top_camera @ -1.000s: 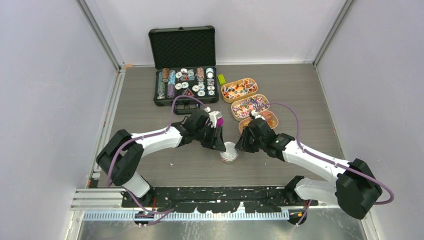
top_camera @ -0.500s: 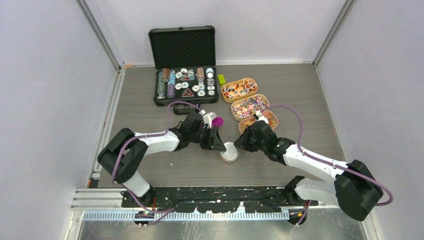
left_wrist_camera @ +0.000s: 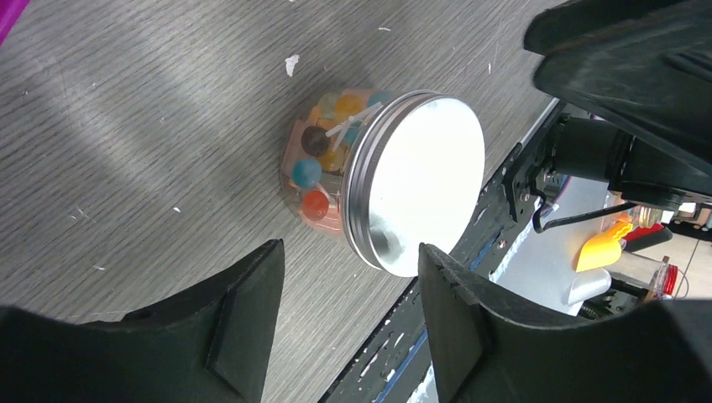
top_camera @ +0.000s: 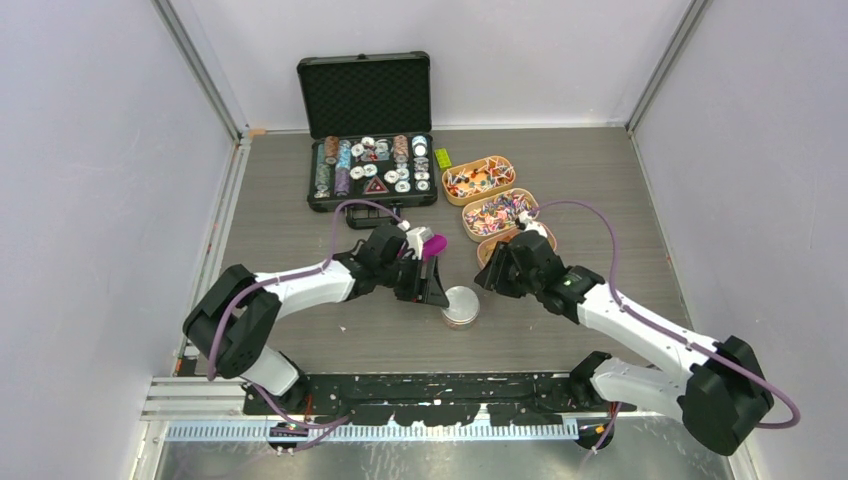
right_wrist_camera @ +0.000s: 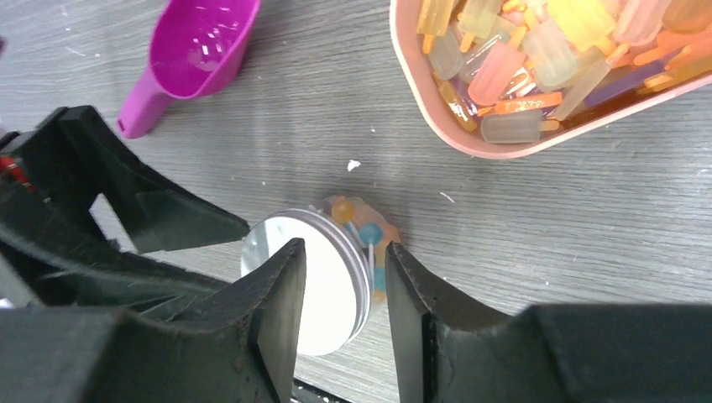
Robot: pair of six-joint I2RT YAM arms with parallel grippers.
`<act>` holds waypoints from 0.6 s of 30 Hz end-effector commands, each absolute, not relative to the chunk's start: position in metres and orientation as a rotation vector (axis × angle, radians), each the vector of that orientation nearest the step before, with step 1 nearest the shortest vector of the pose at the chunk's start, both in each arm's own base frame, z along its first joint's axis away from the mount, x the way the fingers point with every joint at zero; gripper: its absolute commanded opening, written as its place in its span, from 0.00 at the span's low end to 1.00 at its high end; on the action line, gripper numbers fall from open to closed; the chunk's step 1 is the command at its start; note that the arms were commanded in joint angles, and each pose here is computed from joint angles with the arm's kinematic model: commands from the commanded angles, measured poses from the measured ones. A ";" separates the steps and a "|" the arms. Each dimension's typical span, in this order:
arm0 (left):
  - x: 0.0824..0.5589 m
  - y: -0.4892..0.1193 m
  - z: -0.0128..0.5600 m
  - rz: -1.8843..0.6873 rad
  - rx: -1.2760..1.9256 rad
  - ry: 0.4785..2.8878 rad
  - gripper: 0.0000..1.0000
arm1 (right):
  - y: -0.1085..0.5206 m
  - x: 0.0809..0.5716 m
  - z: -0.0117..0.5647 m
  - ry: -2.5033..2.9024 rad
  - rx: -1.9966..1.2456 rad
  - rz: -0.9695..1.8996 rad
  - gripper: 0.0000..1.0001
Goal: Pack the candies
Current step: Screw the bottle lid onto the packing bottle.
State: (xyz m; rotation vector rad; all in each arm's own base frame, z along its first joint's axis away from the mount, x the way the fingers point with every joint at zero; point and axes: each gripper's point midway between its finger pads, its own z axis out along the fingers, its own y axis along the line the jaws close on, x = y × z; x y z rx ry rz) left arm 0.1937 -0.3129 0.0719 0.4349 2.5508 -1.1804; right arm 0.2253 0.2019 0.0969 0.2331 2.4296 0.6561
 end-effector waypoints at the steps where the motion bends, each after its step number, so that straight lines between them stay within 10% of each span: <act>1: 0.192 -0.315 0.079 -1.200 0.451 2.526 0.59 | 0.206 0.215 0.115 2.428 0.173 0.726 0.46; 18: 0.189 -0.309 0.046 -1.152 0.397 2.617 0.35 | 0.221 0.183 0.046 2.483 0.359 0.949 0.18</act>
